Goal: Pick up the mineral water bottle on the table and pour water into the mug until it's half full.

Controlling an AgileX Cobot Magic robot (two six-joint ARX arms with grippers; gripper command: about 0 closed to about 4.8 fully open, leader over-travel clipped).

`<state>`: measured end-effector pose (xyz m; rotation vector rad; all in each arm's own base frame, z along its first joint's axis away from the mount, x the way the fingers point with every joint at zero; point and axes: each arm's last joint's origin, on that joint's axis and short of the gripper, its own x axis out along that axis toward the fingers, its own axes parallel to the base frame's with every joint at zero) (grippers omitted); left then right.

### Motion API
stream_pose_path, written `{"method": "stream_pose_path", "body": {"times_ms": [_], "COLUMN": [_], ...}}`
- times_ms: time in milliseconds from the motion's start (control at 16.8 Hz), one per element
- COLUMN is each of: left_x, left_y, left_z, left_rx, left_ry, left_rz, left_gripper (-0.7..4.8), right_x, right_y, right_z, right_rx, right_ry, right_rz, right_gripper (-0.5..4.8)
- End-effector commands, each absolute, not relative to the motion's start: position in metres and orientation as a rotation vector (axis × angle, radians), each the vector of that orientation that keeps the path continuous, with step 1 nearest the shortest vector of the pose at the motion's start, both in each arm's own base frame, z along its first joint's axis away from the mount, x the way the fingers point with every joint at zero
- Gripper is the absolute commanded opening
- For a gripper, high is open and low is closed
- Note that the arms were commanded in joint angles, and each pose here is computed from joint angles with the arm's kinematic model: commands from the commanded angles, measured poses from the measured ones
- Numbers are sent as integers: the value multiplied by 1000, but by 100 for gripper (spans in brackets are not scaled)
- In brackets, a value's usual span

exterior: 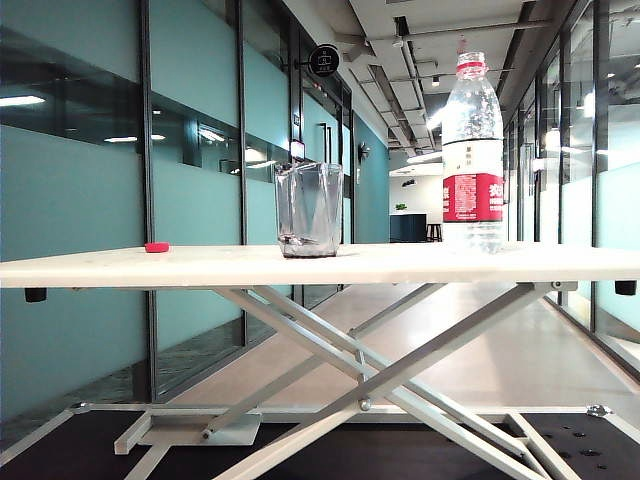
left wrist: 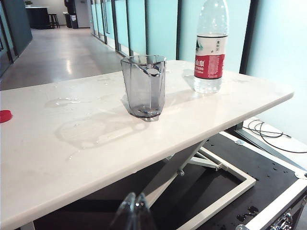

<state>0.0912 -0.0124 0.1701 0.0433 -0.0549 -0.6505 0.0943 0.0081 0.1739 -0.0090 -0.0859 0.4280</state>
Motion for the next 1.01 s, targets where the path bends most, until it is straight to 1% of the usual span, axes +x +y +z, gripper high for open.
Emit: {"method": "stream_pose_path", "body": {"times_ms": [60,119,179,298,358,417,536,656,775,1013], "left_x": [91,91,91,91,91,91,91,91,91,91], "left_y": [-12,-12,-12,-12,-12,-12,-12,-12,-12,-12], "left_z": [171,170,170,170,170,170,170,169,168,166], "left_rx": [40,37,36,36,36,36,36,43,37,48], "left_ry": [-58,-52,-49,-48,-48,-48,-47,-44,-30,-19], "left_rz": [-657,-657,-657,-657,-657,-657,-657,-657,-657,-657], "left_gripper": [-5,-5,-5,-5,-5,-5,-5,-5,-5,-5], "right_x": [93,93,94,95,96,99,111,125,152,228], "right_y": [14,15,17,23,25,26,27,27,29,36], "right_z": [183,183,183,187,190,196,207,214,220,218], "right_rx": [-16,-4,6,23,27,35,21,19,10,9], "right_ry": [-184,-183,-179,-203,-213,-209,-150,-160,-165,-57], "right_rz": [458,429,412,426,417,388,331,310,352,420], "right_gripper": [260,349,384,397,422,479,479,479,479,479]}}
